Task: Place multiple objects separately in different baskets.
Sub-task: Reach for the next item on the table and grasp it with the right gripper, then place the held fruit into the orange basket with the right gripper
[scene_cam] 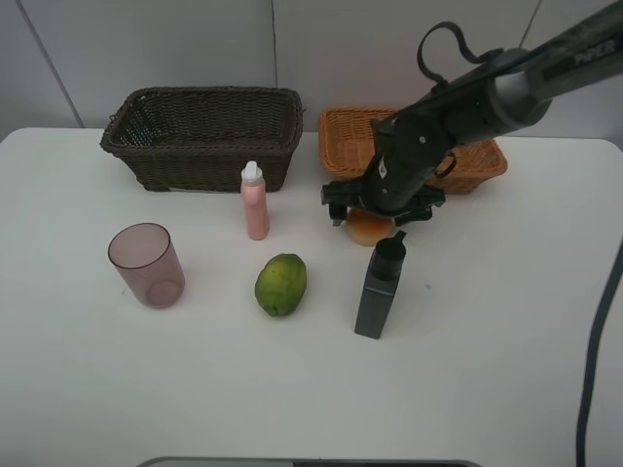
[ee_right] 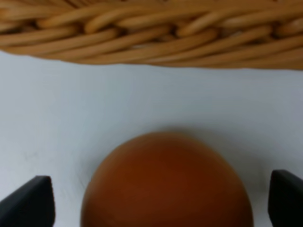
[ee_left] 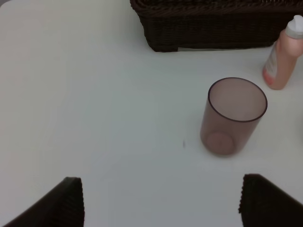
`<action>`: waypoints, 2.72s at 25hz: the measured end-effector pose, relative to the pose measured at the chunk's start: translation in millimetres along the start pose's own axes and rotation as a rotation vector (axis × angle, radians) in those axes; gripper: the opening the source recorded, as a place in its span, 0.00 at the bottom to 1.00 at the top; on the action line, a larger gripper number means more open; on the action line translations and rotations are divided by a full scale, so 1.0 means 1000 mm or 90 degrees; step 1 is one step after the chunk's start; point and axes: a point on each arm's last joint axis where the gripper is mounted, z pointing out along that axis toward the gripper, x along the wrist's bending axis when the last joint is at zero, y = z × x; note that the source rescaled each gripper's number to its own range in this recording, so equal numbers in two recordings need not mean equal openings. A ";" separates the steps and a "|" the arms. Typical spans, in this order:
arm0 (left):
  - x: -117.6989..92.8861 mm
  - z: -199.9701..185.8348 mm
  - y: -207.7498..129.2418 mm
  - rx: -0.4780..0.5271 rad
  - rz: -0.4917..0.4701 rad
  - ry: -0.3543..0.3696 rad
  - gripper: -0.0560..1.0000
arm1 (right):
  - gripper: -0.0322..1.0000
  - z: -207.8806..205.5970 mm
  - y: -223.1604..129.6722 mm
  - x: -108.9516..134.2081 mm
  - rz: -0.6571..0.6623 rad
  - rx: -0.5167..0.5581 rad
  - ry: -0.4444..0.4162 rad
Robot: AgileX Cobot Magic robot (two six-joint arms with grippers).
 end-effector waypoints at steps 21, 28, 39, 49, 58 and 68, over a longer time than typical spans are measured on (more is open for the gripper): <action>0.000 0.000 0.000 0.000 0.000 0.000 0.86 | 0.45 0.009 -0.004 -0.001 -0.015 0.008 -0.007; 0.000 0.000 0.000 0.000 0.000 0.000 0.86 | 0.45 0.009 -0.003 -0.001 -0.018 0.007 -0.009; 0.000 0.000 0.000 0.000 0.000 0.000 0.86 | 0.45 0.009 -0.003 -0.001 -0.019 0.007 -0.009; 0.000 0.000 0.000 0.000 0.000 0.000 0.86 | 0.45 -0.030 0.007 -0.005 -0.043 0.000 -0.025; 0.000 0.000 0.000 0.000 0.000 0.000 0.86 | 0.45 -0.069 0.019 -0.024 -0.082 0.065 0.016; 0.000 0.000 0.000 0.000 0.000 0.000 0.86 | 0.45 -0.100 0.071 -0.064 -0.049 0.043 0.012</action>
